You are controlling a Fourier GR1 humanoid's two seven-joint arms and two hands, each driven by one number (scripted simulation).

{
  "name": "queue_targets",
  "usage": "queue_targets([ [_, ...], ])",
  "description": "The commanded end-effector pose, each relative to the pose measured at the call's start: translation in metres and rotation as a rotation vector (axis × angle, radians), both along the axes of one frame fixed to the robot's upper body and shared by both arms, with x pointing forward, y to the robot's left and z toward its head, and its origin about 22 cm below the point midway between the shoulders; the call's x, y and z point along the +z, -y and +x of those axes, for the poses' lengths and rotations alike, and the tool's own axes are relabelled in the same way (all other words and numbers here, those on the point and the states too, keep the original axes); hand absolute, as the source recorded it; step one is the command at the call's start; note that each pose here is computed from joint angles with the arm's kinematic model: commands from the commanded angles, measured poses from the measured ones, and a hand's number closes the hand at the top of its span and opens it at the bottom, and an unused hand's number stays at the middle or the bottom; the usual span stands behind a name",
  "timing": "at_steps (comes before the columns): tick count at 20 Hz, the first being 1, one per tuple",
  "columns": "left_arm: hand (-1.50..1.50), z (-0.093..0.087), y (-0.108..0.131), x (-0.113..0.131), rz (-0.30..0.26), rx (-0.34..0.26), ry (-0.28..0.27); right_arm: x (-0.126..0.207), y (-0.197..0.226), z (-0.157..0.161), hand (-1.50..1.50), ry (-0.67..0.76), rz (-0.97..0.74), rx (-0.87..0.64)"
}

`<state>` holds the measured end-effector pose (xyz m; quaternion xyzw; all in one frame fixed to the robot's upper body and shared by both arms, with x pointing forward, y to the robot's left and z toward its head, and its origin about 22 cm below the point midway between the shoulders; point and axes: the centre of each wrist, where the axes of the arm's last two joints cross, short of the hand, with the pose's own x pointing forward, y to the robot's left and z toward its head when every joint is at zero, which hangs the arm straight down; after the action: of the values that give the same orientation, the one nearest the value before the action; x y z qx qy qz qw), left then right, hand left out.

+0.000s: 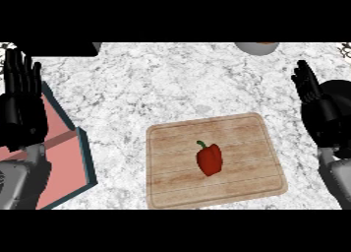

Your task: Pick the bell pepper from the cutting board and place it in the pot

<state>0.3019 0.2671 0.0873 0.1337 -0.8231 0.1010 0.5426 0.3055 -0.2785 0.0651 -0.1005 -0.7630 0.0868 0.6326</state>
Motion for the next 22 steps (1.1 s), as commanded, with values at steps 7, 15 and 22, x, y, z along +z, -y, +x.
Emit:
queue_targets([
  [7, 0.0, 0.002, 0.028, -0.009, 0.021, -0.216, -0.122, 0.124, -0.037, 0.032, 1.5, 0.3, -0.468, 0.657],
  [15, 0.0, 0.009, 0.013, -0.014, 0.01, -0.274, -0.202, 0.071, 0.014, 0.06, -1.5, 0.361, -0.275, 1.039],
  [22, 0.0, 0.002, 0.011, -0.02, 0.015, -0.263, -0.203, 0.093, 0.006, 0.085, -1.5, 0.349, -0.644, 1.112],
])
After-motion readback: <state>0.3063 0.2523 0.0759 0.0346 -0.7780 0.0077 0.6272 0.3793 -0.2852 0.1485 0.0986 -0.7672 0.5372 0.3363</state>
